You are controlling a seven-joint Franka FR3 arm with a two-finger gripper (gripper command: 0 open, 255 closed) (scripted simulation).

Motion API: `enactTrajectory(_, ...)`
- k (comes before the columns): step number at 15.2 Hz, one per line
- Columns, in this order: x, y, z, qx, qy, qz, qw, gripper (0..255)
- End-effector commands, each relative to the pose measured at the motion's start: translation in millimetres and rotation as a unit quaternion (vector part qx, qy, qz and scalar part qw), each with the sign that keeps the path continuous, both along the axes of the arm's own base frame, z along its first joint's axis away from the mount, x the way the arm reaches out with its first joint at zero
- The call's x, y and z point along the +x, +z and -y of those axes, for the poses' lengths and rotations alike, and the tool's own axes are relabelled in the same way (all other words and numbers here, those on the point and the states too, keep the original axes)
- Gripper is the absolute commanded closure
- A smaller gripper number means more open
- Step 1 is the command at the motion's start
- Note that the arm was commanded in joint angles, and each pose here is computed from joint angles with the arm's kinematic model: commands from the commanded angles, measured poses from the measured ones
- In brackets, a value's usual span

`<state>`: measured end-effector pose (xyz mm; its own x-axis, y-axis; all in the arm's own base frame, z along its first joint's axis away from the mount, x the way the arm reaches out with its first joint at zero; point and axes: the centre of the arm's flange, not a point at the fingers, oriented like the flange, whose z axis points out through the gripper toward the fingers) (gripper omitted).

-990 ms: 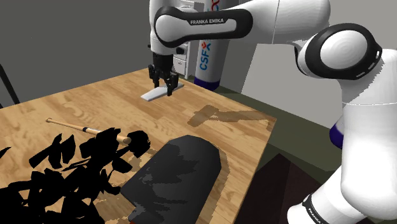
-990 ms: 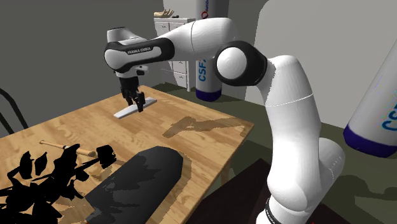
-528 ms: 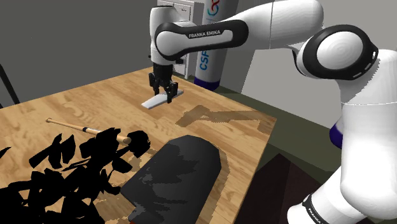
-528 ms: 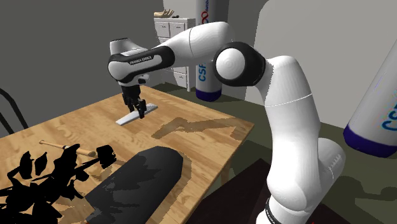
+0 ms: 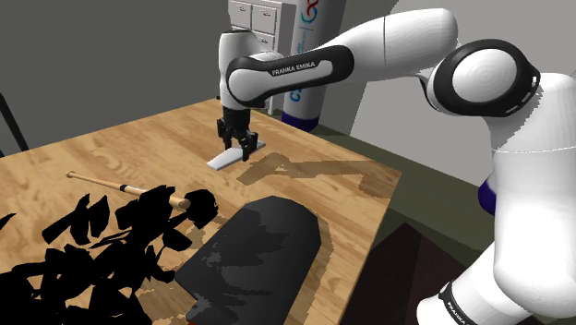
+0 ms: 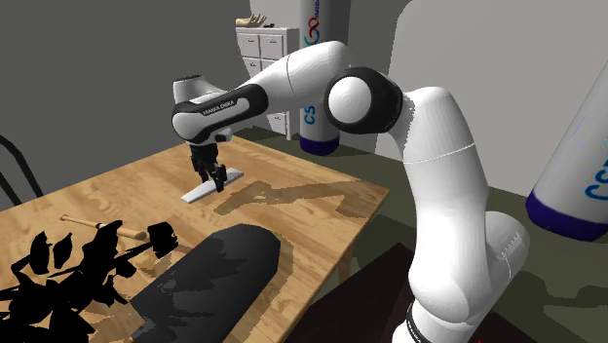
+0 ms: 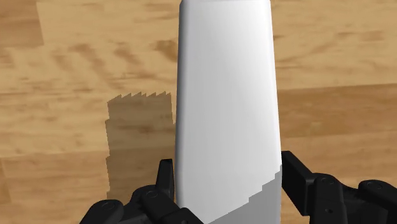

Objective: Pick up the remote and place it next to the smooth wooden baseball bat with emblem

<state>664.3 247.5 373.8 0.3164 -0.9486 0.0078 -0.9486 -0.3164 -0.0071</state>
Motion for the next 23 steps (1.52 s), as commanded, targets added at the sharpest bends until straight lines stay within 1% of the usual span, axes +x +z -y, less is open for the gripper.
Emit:
enactTrajectory(1, 1, -11, -1, 0.0, 0.0, 0.0, 1.0, 255)
enactTrajectory(5, 1, -33, -1, 0.0, 0.0, 0.0, 1.0, 255)
enactTrajectory(12, 1, -33, -1, 0.0, 0.0, 0.0, 1.0, 255)
enactTrajectory(13, 1, -33, -1, 0.0, 0.0, 0.0, 1.0, 0)
enactTrajectory(18, 1, -33, -1, 0.0, 0.0, 0.0, 1.0, 0)
enactTrajectory(22, 1, 17, -1, 0.0, 0.0, 0.0, 1.0, 0)
enactTrajectory(23, 1, 17, -1, 0.0, 0.0, 0.0, 1.0, 0)
